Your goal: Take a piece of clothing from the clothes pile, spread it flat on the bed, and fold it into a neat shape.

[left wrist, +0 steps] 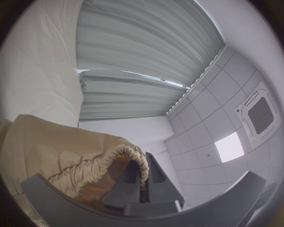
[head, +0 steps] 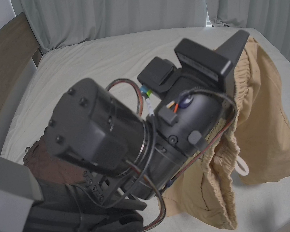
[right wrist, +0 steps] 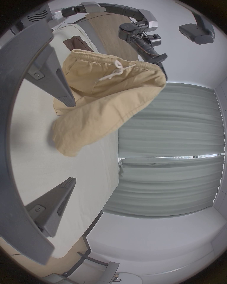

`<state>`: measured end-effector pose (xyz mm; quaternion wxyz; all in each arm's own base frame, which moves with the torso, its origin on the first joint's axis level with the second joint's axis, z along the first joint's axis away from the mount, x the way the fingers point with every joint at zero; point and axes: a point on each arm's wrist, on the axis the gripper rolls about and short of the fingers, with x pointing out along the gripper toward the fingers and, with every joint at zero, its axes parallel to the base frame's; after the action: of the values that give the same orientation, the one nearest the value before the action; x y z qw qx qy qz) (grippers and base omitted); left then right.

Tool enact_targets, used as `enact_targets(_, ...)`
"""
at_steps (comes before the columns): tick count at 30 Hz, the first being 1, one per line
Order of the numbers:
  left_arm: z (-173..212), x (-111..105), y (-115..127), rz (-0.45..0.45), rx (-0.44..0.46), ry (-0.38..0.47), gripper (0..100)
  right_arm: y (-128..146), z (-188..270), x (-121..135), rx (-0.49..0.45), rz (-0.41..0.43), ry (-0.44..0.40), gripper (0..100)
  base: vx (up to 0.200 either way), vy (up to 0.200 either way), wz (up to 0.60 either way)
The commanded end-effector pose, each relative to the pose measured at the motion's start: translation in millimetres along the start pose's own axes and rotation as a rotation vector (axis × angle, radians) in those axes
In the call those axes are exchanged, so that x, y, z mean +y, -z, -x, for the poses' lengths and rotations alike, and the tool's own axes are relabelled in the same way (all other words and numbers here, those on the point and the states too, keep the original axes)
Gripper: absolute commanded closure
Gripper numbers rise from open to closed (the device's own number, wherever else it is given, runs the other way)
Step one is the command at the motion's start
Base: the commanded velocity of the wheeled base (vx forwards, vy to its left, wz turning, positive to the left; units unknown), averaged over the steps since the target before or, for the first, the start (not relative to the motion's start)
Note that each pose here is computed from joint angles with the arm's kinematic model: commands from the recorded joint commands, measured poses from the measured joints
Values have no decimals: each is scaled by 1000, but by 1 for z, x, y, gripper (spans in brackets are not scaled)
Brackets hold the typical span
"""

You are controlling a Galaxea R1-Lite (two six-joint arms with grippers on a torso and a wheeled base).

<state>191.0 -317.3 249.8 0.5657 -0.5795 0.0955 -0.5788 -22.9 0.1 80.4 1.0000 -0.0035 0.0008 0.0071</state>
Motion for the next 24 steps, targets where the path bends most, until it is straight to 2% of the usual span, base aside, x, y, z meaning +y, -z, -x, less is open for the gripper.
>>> enact_targets(1, 40, 39, -21, -88, -21, -177, 100, 5, 0, 0, 6, 1, -1, 0, 0, 0, 0)
enact_targets(6, 72, 58, -47, -166, -31, -275, 100, 5, 0, 0, 6, 1, -1, 0, 0, 0, 0)
enact_targets(11, 90, 69, -56, -249, 6, -340, 100, 5, 0, 0, 6, 1, -1, 0, 0, 0, 0)
enact_targets(20, 103, 75, -71, -297, -34, -395, 100, 5, 0, 0, 6, 1, -1, 0, 0, 0, 0)
enact_targets(24, 118, 78, -87, -321, -75, -444, 100, 5, 0, 0, 6, 1, -1, 0, 0, 0, 0)
